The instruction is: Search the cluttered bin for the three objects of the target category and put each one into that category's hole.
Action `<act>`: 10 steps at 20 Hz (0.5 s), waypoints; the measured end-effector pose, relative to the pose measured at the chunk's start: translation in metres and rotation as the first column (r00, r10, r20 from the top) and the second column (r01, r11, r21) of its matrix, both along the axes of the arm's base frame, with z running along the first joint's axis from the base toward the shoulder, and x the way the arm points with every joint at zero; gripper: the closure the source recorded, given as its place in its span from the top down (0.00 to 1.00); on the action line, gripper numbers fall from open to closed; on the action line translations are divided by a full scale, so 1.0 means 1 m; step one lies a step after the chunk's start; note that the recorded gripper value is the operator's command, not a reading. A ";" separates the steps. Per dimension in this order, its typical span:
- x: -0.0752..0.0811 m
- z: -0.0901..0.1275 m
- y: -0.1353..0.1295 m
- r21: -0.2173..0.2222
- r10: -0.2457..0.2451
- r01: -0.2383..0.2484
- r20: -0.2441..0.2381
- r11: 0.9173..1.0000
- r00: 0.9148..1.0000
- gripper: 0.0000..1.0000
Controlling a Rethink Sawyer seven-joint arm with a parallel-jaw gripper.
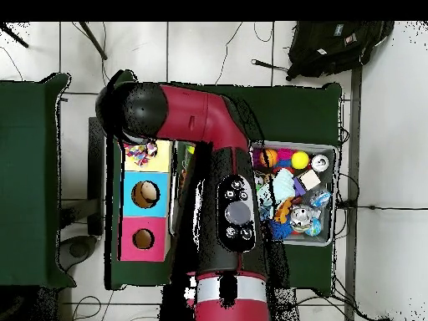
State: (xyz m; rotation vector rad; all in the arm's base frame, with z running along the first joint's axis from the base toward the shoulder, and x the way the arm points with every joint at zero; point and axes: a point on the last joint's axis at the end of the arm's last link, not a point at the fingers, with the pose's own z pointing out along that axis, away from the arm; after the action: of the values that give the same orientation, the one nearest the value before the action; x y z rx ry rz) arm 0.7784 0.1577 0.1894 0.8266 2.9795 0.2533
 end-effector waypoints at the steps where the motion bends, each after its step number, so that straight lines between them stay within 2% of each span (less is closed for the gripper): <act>1: 0.000 0.000 0.001 0.001 0.000 0.000 0.000 1.000 1.000 0.00; 5: 0.000 0.000 0.002 0.003 -0.001 0.001 0.000 1.000 1.000 0.00; 6: 0.000 -0.001 0.002 0.004 -0.001 0.001 -0.002 1.000 1.000 1.00; 10: -0.001 -0.002 0.001 0.007 -0.005 0.005 -0.002 1.000 1.000 1.00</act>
State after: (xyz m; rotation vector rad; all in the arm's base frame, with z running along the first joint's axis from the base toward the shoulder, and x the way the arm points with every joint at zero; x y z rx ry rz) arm 0.7778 0.1585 0.1876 0.8358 2.9793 0.2624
